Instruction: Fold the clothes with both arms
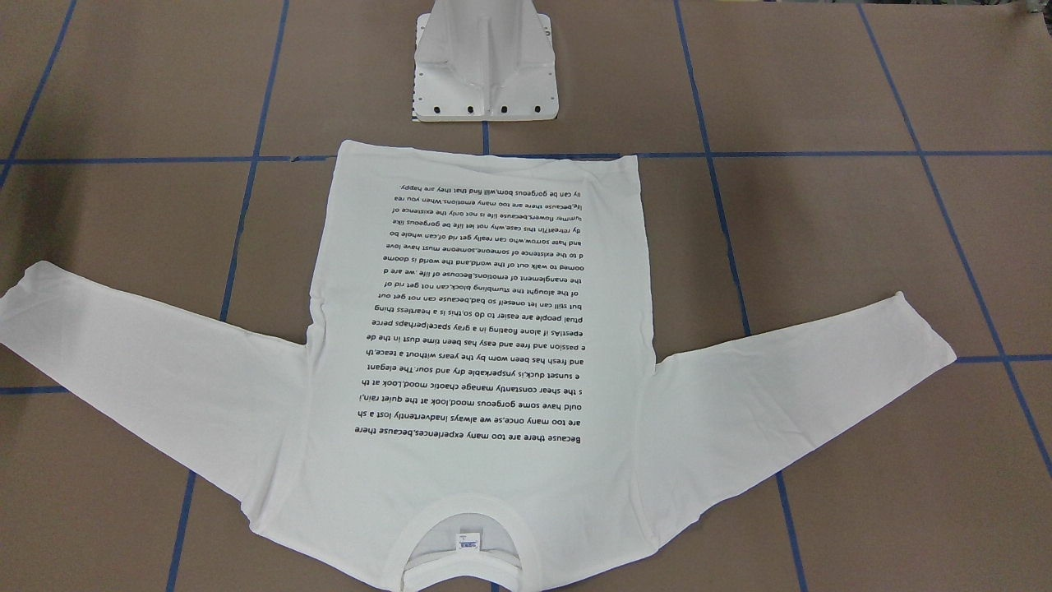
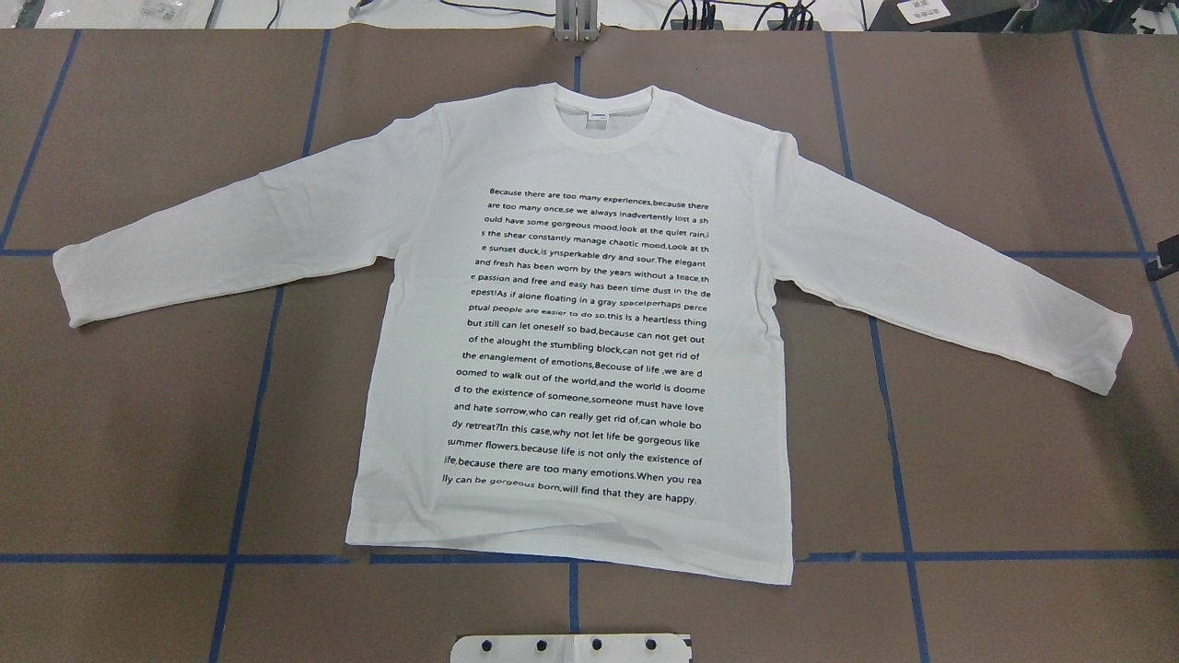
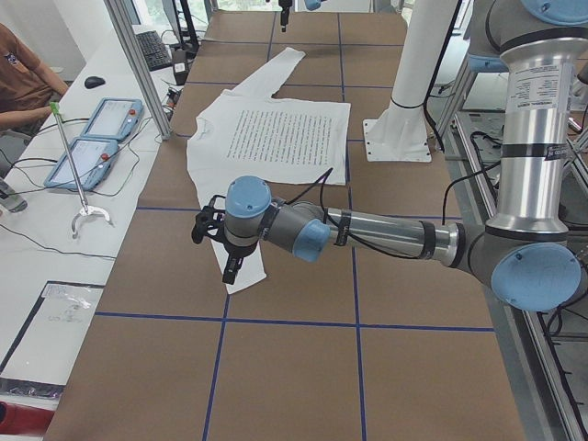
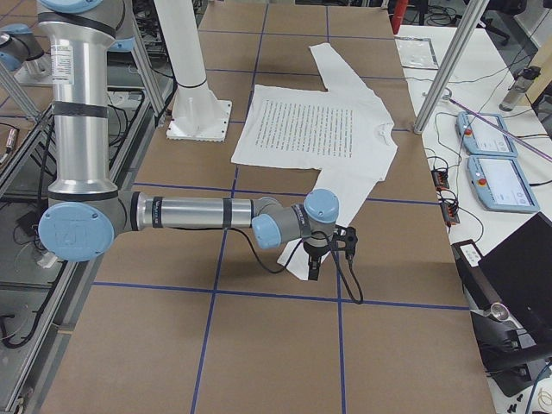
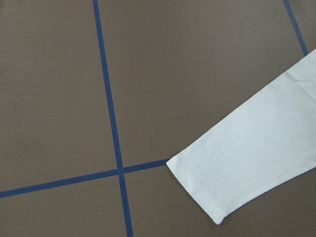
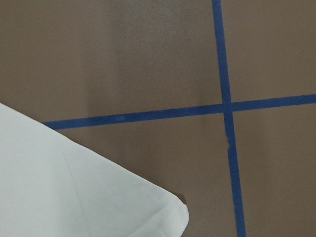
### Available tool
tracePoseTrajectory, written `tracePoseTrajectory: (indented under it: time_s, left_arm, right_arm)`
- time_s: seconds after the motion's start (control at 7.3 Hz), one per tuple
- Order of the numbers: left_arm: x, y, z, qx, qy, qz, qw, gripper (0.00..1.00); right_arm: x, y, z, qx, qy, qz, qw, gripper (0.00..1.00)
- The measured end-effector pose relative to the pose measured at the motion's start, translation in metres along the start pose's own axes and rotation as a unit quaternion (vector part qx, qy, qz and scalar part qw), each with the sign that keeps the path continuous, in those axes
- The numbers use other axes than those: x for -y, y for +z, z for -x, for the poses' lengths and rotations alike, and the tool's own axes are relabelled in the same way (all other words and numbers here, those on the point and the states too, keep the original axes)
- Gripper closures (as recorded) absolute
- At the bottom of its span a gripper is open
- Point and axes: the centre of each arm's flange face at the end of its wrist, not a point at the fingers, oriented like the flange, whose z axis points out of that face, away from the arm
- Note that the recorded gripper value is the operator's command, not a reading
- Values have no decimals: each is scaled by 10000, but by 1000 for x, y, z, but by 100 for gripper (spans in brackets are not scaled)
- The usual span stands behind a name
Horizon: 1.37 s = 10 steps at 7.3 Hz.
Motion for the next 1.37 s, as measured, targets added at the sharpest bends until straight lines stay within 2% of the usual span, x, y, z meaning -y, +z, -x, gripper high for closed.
tracePoseTrajectory:
  time_s: [0.27, 0.68, 0.82, 1.1, 1.23, 1.37]
  left_arm:
    - [-2, 2, -1, -19, -10, 20, 10000, 0]
    - [-3, 2, -1, -31, 31, 16, 10000, 0]
    - [-3, 1, -2, -39, 45, 10, 10000, 0]
    - [-2, 0, -5, -58, 69, -5, 10000, 0]
    - [-2, -1, -5, -64, 75, -10, 10000, 0]
    - [-2, -2, -6, -67, 85, -18, 9999, 0]
  right_arm:
    - [-5, 31, 0, 72, 419, -34, 9991, 12]
    - [-9, 62, -2, -71, 586, 114, 9982, 13]
    - [-7, 71, -5, -117, 613, 164, 9979, 18]
    - [-3, 81, -3, -160, 614, 224, 9977, 33]
    - [-2, 84, -2, -172, 615, 239, 9977, 48]
    - [-1, 86, -3, -185, 625, 254, 9976, 73]
